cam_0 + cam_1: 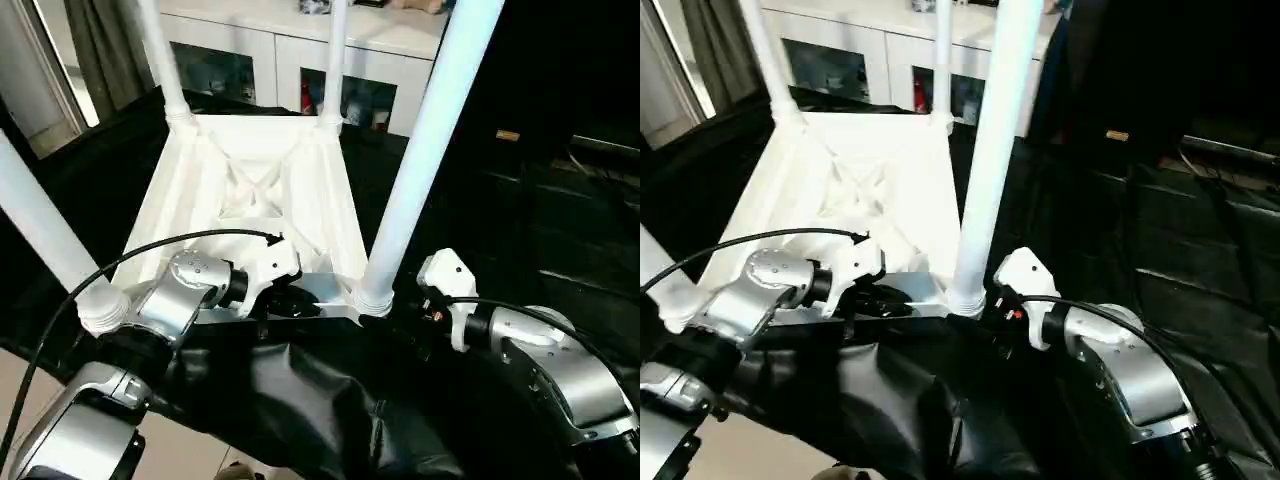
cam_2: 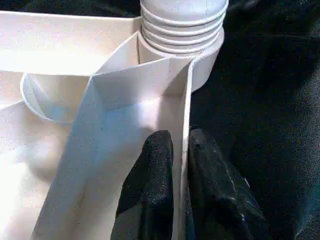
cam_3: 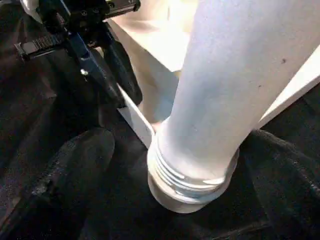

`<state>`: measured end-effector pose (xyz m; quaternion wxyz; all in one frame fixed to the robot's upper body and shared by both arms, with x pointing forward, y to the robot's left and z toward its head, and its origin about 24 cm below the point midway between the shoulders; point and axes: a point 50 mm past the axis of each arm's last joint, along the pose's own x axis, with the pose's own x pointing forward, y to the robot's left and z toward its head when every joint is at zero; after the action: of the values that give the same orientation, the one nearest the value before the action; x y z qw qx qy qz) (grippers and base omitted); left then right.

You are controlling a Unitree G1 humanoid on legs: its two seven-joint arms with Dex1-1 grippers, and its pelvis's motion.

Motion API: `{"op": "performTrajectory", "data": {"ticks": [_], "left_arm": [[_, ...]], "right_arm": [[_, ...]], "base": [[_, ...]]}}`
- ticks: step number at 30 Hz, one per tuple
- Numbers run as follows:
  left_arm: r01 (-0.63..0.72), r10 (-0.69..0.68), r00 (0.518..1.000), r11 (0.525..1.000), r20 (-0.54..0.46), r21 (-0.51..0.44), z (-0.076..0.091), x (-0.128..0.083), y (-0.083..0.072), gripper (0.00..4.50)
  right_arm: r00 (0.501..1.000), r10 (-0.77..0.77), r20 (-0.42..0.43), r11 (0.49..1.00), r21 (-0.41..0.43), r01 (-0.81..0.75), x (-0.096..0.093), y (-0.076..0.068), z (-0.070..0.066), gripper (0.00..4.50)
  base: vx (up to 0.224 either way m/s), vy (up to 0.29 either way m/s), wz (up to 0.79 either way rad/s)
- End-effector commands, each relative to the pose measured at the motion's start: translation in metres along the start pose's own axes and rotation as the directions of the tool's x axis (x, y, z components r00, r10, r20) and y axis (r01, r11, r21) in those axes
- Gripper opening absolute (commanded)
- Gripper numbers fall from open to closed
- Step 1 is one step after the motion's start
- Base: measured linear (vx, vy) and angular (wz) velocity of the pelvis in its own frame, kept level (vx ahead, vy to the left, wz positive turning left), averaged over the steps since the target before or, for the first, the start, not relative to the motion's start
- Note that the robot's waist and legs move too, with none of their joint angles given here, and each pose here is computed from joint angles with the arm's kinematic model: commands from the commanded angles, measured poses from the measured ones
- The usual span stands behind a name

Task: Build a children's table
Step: Rotate leg to tighten

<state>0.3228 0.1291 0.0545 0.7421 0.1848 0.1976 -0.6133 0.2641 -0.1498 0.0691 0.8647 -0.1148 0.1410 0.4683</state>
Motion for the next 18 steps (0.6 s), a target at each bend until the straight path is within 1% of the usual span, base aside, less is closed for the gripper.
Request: {"op": "performTrajectory", "data": {"ticks": [1,2,4,5,8,9,15,18], "left_arm": [[-0.032,0.03,0.999,0.999,0.042,0.04,0.0171,-0.005,0.0087,0.63],[-0.028,0.026,0.999,0.999,0.033,0.045,0.0173,-0.0056,0.0086,0.63],[-0.025,0.024,1.0,0.998,0.016,0.055,0.0177,-0.0071,0.0084,0.93],[-0.026,0.026,1.0,0.998,0.011,0.058,0.0181,-0.0078,0.0085,0.93],[-0.044,0.046,0.999,0.994,-0.019,0.101,0.0215,-0.0112,0.0092,1.25],[-0.043,0.046,0.999,0.994,-0.029,0.103,0.0213,-0.0117,0.0093,1.35],[-0.033,0.04,0.997,0.993,-0.059,0.109,0.0196,-0.0124,0.0095,1.35],[-0.022,0.028,0.997,0.995,-0.069,0.093,0.0181,-0.0104,0.0072,1.35]], "right_arm": [[1.0,0.018,0.024,1.0,-0.017,-0.017,0.0,0.0005,0.0062,4.5],[1.0,0.017,0.024,1.0,-0.018,-0.017,-0.0004,0.0005,0.0062,4.5],[1.0,0.017,0.024,1.0,-0.018,-0.016,-0.0013,0.0006,0.006,4.5],[1.0,0.017,0.024,1.0,-0.018,-0.016,-0.0015,0.0006,0.006,4.5],[1.0,0.019,0.022,1.0,-0.019,-0.018,-0.0026,0.001,0.0054,4.5],[1.0,0.02,0.021,1.0,-0.019,-0.019,-0.0024,0.001,0.0054,4.5],[0.999,0.028,0.018,0.999,-0.022,-0.027,-0.0015,0.0006,0.0058,4.5],[0.999,0.031,0.018,0.999,-0.024,-0.03,-0.0012,-0.0001,0.0064,4.5]], "base": [[0.0,0.0,0.0],[0.0,0.0,0.0],[0.0,0.0,0.0],[0.0,0.0,0.0],[0.0,0.0,0.0],[0.0,0.0,0.0],[0.0,0.0,0.0],[0.0,0.0,0.0]]}}
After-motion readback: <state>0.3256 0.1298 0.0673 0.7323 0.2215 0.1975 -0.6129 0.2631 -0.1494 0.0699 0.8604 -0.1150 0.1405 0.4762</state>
